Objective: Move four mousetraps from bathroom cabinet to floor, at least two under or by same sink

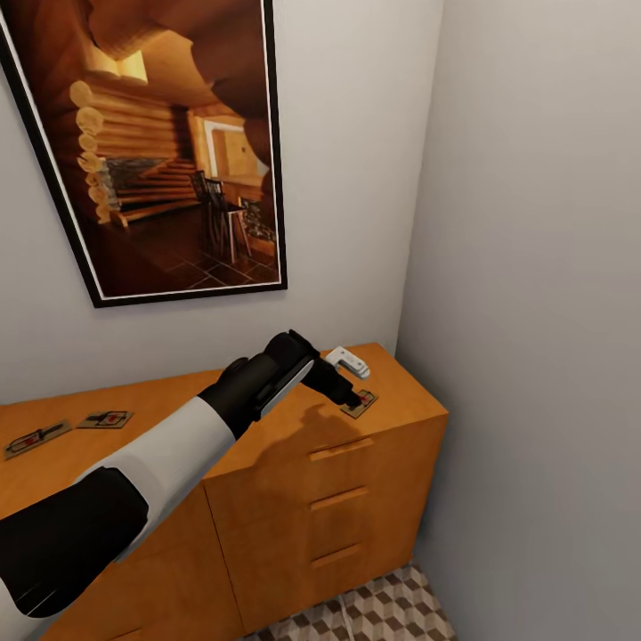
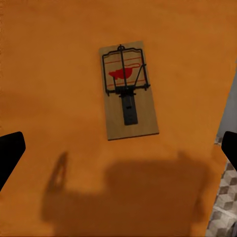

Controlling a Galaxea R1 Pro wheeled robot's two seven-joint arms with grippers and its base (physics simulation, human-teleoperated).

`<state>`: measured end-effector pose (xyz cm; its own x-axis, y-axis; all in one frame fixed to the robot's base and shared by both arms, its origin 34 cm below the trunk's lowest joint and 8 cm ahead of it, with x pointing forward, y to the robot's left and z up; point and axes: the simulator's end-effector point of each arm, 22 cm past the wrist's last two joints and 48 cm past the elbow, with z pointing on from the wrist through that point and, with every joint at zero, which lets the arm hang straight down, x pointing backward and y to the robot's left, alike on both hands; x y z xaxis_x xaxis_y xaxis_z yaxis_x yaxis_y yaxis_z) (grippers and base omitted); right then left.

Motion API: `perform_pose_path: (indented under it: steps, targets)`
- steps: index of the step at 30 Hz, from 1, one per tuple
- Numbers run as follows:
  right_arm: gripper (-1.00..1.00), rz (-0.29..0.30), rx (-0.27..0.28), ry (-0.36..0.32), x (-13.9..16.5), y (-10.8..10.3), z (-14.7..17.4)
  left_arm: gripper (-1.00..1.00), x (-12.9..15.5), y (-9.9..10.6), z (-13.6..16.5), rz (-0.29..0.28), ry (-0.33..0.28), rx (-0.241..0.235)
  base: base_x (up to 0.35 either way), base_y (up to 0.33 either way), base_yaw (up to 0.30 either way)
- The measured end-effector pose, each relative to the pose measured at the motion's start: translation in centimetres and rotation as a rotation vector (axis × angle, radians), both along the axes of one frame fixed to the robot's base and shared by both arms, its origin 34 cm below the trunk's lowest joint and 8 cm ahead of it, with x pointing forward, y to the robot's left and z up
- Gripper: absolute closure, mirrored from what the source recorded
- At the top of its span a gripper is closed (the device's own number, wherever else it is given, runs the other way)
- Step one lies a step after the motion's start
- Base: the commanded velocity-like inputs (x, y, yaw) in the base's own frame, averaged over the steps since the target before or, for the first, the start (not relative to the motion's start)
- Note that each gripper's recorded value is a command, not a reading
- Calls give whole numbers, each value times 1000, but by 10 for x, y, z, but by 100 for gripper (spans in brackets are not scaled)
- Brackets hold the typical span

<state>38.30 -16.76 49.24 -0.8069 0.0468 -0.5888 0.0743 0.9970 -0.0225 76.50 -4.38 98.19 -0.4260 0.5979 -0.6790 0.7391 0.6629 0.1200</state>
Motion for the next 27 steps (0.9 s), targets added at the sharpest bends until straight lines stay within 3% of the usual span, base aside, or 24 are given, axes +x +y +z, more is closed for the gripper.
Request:
perform_pose_path:
  steps: [27]
  targets:
    - [100,0,0,16,-6,0,-4,-100,4,4,-15,8,24,5,0,0,0]
